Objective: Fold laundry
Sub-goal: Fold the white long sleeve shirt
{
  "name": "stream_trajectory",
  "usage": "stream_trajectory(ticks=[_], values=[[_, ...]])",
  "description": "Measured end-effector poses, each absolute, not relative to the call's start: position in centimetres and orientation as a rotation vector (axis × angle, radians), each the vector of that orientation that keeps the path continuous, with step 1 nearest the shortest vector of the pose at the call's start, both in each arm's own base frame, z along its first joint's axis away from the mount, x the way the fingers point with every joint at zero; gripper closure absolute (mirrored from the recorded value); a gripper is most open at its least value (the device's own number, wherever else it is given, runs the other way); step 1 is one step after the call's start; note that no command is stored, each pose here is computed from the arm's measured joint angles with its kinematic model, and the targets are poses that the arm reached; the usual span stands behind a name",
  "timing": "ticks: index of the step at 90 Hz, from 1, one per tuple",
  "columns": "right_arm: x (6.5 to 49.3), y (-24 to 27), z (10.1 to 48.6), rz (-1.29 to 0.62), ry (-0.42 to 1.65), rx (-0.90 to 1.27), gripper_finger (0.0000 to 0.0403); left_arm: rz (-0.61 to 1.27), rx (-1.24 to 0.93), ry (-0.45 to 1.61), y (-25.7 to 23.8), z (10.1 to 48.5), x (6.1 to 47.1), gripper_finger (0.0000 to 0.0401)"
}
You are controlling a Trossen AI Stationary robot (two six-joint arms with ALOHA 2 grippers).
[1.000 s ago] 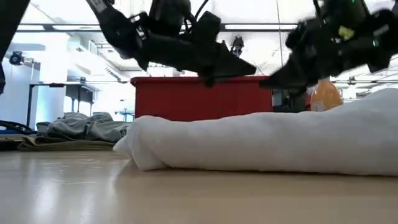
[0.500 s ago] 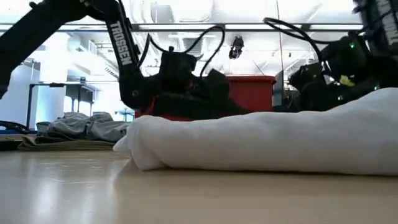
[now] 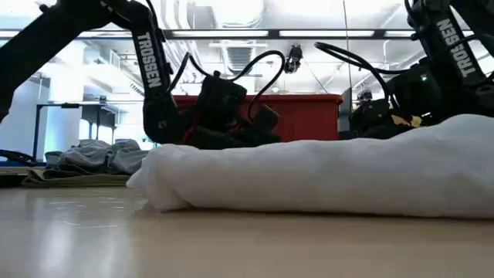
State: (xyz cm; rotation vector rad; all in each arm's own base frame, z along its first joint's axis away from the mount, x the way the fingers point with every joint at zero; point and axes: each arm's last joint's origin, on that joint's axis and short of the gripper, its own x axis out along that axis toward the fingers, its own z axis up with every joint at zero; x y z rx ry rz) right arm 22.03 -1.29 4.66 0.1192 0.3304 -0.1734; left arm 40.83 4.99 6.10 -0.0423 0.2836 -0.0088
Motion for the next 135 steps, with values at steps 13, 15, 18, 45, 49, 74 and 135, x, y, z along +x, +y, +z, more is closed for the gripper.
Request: stream_trajectory(ticks=[13,15,18,45,49,74,135], values=[[21.7,-1.2,4.9,-0.182,0.329,0.132,0.0403,0.009,-0.03,0.317,5.1,5.8,40.7,0.0401],[21.7,-1.2,5.3,-0.182,0.311,0.137,0.0403,0.009,-0.028,0.325,5.1,5.8,40.7,0.0401],[21.5,-1.2,5.7,-0.176,0.304,0.129,0.0403,0.015,-0.029,0.332,5.1,5.7,40.7,0.0401],[20.0,-3.2,8.7,-0.375,0.221,0.123,0.0403,0.227,-0.096,0.339,5.8,6.2,40.4,0.0401],[19.7,-3.6,8.1,-0.415,0.294,0.128,0.0403,0.228,-0.095,0.341,5.7,6.2,40.4,0.0401],[18.8,-3.9,6.7,-0.434,0.427,0.183,0.0403,0.223,-0.097,0.374,5.6,6.4,40.3,0.0401],[16.1,-2.8,8.3,-0.371,0.462,0.26,0.0403,0.213,-0.062,0.393,5.7,6.5,40.2,0.0401]])
